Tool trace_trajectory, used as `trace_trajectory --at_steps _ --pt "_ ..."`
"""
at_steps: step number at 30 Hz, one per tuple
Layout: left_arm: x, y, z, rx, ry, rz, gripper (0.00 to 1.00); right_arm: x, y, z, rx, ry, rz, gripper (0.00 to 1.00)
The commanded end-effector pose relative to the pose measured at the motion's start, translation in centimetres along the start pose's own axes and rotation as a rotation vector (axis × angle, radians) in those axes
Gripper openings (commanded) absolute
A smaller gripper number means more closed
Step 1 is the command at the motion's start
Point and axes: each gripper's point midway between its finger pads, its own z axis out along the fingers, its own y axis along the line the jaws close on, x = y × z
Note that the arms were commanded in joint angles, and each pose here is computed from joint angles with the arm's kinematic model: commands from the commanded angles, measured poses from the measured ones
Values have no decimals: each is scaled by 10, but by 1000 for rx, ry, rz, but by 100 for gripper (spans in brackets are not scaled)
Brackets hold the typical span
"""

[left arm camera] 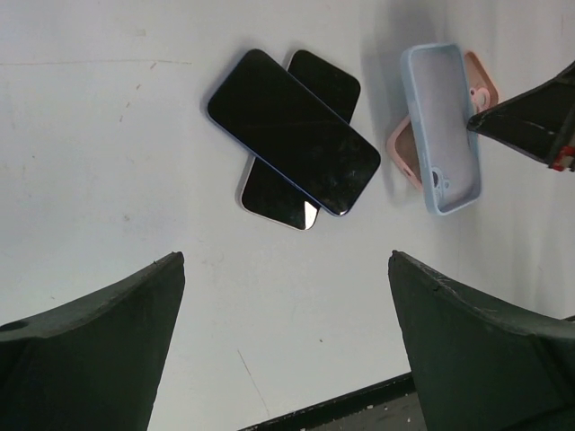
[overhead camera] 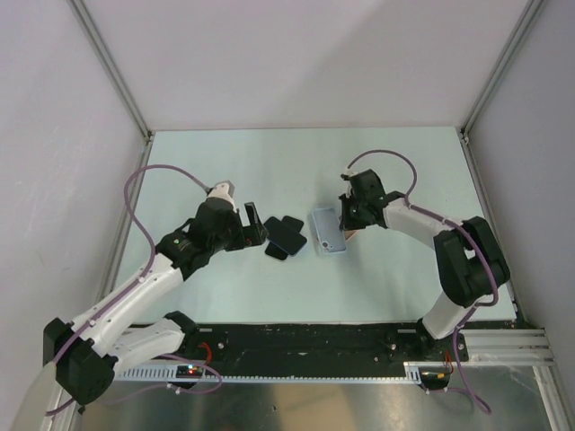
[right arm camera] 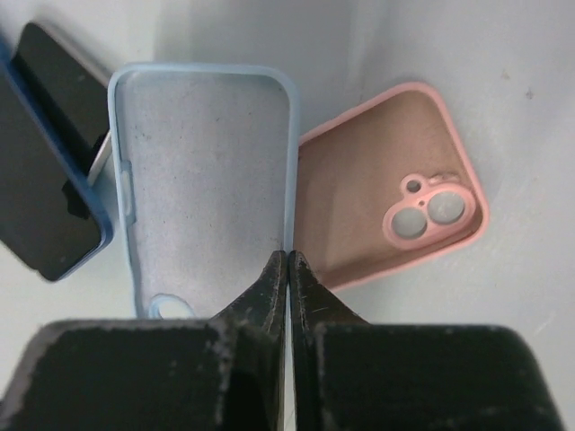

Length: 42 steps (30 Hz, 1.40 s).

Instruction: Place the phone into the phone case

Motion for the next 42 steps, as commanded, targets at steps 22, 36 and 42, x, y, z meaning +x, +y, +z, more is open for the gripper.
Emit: trace_trajectory --at_steps 22,36,42 --pt "39 -23 13 141 148 40 89 147 101 -65 -137 154 -375 0" --pt "100 -48 33 179 324 315 75 117 87 -82 -11 5 -339 76" --pt "126 -60 57 137 388 481 68 71 49 -128 99 -195 -18 78"
